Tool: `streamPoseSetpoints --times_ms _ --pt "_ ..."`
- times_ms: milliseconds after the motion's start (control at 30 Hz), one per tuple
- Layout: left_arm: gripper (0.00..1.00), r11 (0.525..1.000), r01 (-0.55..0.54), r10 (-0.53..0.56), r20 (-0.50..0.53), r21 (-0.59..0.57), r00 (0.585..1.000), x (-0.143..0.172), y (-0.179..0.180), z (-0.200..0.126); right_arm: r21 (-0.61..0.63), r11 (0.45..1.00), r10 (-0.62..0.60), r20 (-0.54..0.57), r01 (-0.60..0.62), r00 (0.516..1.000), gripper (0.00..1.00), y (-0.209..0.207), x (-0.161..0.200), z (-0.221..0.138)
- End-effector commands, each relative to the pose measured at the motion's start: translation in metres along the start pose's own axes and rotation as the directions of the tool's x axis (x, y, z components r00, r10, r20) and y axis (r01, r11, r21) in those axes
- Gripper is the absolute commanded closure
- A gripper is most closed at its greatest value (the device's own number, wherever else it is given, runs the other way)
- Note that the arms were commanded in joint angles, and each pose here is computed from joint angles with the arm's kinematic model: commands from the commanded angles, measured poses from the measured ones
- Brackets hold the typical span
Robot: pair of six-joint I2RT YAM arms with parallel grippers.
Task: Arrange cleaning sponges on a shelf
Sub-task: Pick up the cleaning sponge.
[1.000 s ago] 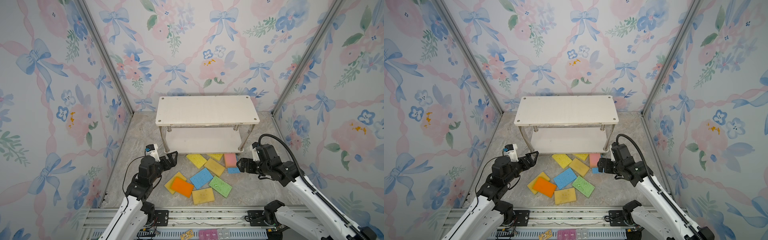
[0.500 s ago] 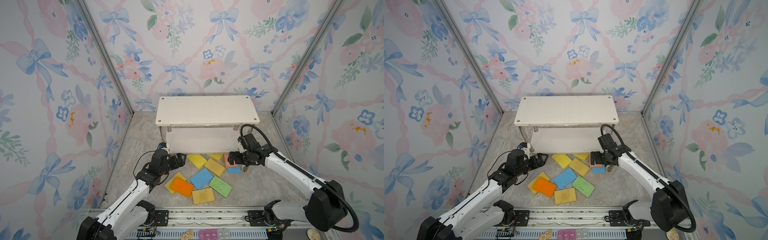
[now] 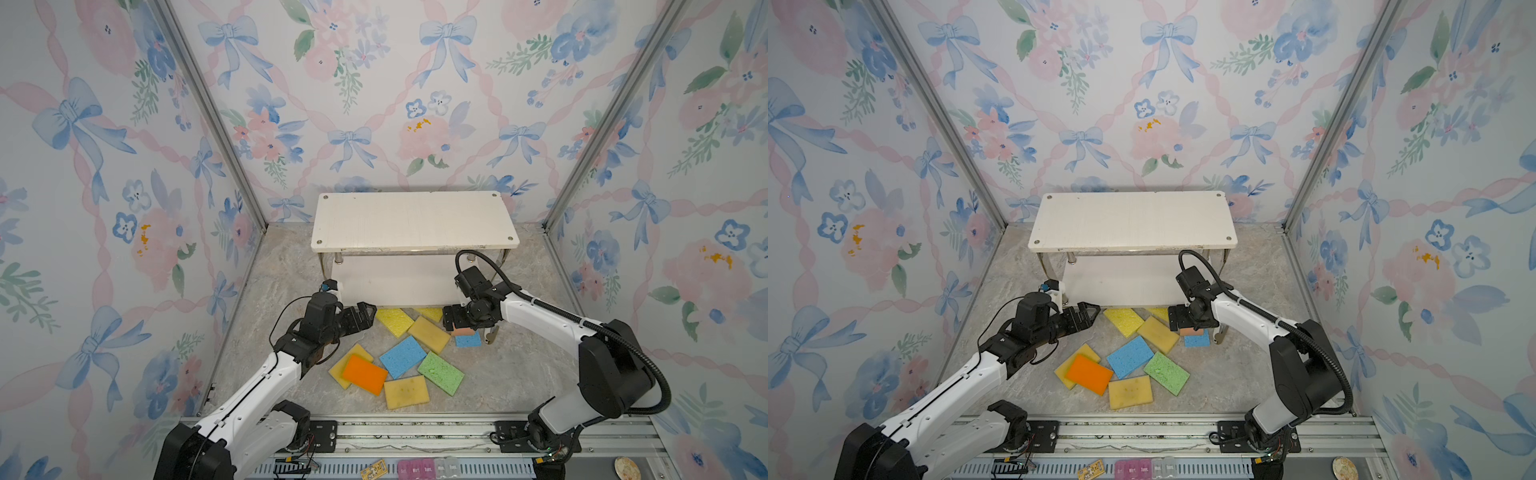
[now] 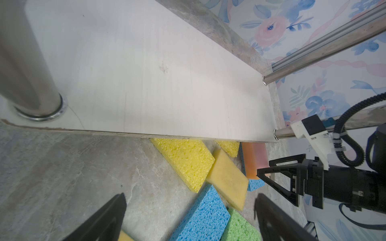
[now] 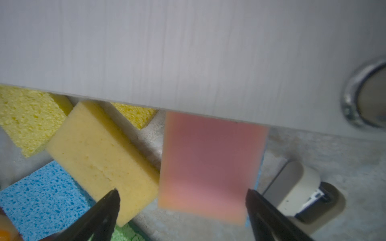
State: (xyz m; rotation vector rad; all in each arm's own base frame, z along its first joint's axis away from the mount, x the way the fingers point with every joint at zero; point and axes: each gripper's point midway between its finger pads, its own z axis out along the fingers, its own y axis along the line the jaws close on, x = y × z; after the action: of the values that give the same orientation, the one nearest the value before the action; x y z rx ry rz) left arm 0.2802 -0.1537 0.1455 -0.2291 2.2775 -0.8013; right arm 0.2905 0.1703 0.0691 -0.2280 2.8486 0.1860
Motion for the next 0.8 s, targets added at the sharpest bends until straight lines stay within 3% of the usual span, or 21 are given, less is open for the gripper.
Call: streamPoseSetpoints --times_ms 0,367,600,767 --pt "0.02 1.0 -0.021 0.021 -0.009 0.02 1.0 -0.001 -0.007 -0.001 0.038 0.999 -0.026 0.022 0.026 0.999 0.02 -0.001 -0.008 0.001" --pt "0.02 1.0 0.001 -0.001 -0.013 0.011 1.0 0.001 -0.004 0.0 0.108 0.994 -0.014 0.028 0.011 0.999 0.03 -0.013 -0.008 0.003" --pt "0.02 1.0 0.016 -0.015 -0.006 0.003 1.0 0.003 -0.001 -0.001 0.083 0.997 -0.01 0.004 0.009 1.0 0.03 -0.01 -0.001 0.017" --pt "0.02 0.999 0.045 -0.045 -0.002 -0.002 0.999 0.004 0.002 -0.002 0.06 0.998 -0.001 0.005 0.0 1.0 0.11 -0.004 -0.004 0.022"
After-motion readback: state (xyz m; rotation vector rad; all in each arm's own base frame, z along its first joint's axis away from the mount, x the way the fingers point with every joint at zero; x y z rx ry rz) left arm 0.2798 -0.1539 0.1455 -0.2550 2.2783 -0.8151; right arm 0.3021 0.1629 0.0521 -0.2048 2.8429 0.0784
